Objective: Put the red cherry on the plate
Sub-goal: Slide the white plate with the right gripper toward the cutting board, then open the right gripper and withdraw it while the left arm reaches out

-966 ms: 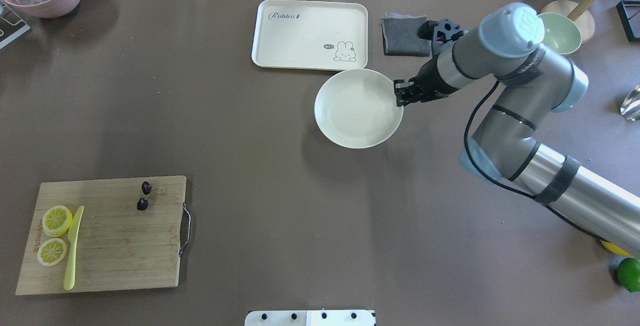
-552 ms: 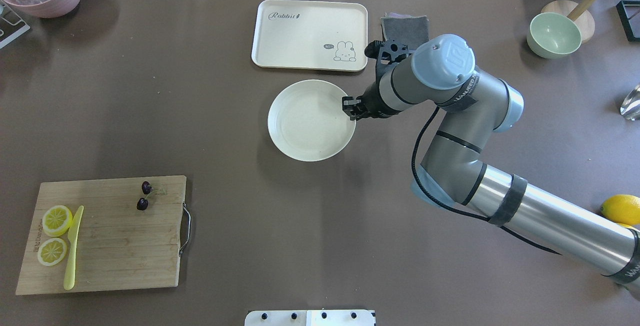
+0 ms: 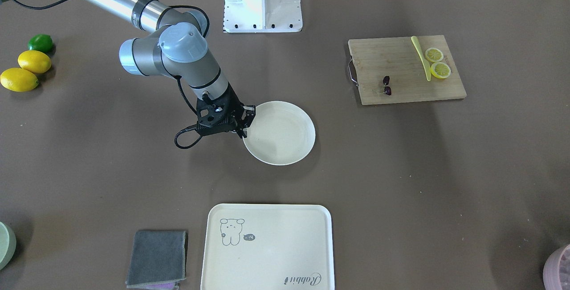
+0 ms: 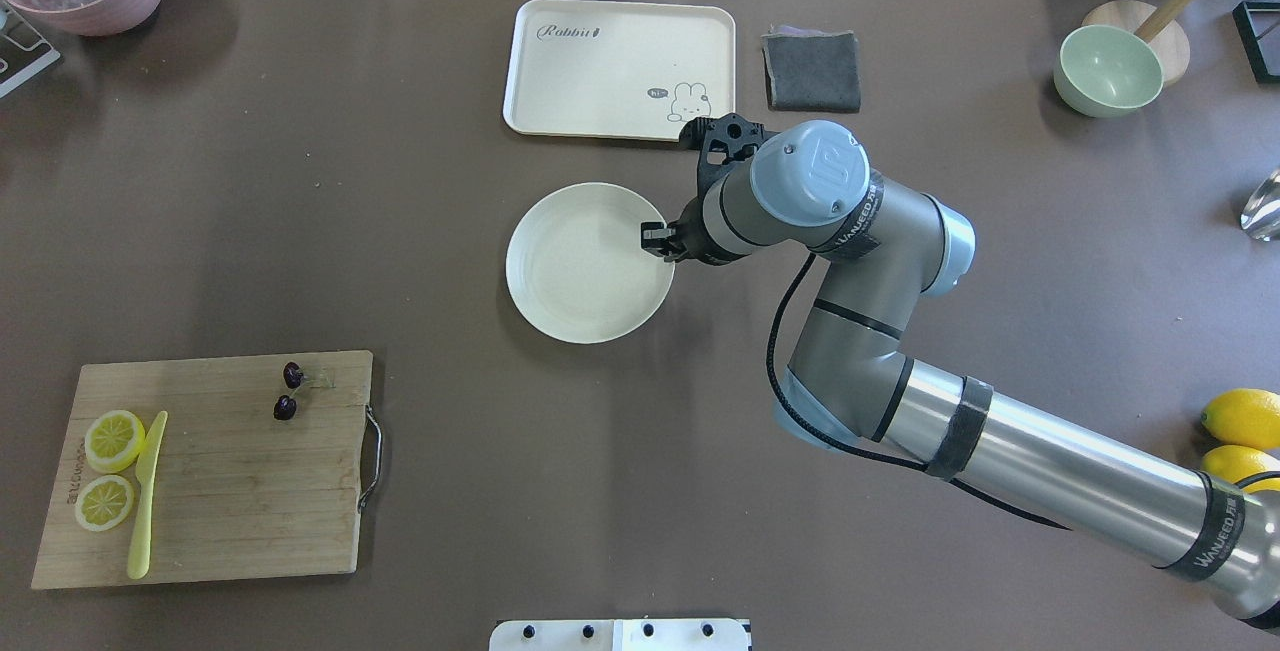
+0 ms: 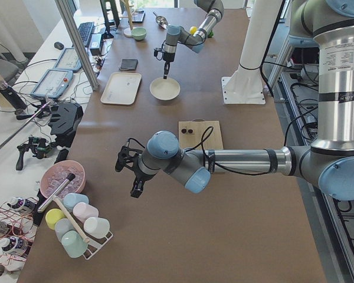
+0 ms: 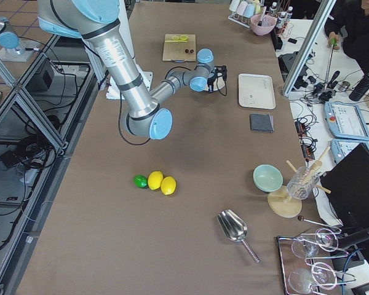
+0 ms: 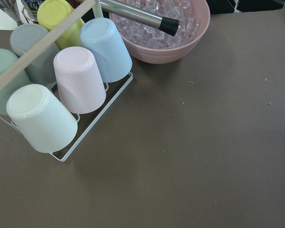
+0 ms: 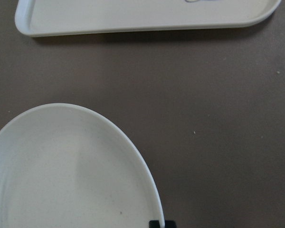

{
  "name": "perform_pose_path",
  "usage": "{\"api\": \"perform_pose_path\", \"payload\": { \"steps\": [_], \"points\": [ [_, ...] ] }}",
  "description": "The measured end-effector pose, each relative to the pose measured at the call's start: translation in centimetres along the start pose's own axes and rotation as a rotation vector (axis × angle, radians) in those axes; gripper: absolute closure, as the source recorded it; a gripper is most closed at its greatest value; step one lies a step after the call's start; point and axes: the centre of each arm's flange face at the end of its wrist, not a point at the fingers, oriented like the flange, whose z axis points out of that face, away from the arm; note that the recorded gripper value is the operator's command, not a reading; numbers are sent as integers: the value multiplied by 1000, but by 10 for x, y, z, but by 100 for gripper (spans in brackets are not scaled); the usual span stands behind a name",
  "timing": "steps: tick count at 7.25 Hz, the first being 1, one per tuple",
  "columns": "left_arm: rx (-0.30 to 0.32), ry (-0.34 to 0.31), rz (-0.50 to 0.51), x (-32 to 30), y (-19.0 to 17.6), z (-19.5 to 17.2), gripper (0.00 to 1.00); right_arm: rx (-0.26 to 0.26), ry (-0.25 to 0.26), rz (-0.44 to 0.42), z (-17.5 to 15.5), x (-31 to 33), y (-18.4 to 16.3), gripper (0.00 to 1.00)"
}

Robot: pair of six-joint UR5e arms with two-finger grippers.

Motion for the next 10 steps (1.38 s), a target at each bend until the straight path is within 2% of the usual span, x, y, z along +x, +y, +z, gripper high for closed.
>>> {"api": "perform_pose_path", "payload": {
  "steps": [2,4,6,7,8,10],
  "points": [
    [5,2,-20,2,-2,-1,2,5,2,-7,-1,1,-1,0],
    [26,50,-104,43,-12,2,2,6,4,-1,-22,27,-34,0],
    [4,112,-156,123,-10,21,2,-27,27,-13,-55,107,-81,0],
    [-7,119,-166,166,-3,32,2,-39,43,-39,-74,157,-101,0],
    [-23,108,-163,207,6,41,2,-45,63,-70,-93,206,-116,0],
    [-79,8,-106,296,33,49,2,-53,94,-107,-125,285,-130,0]
  ]
}}
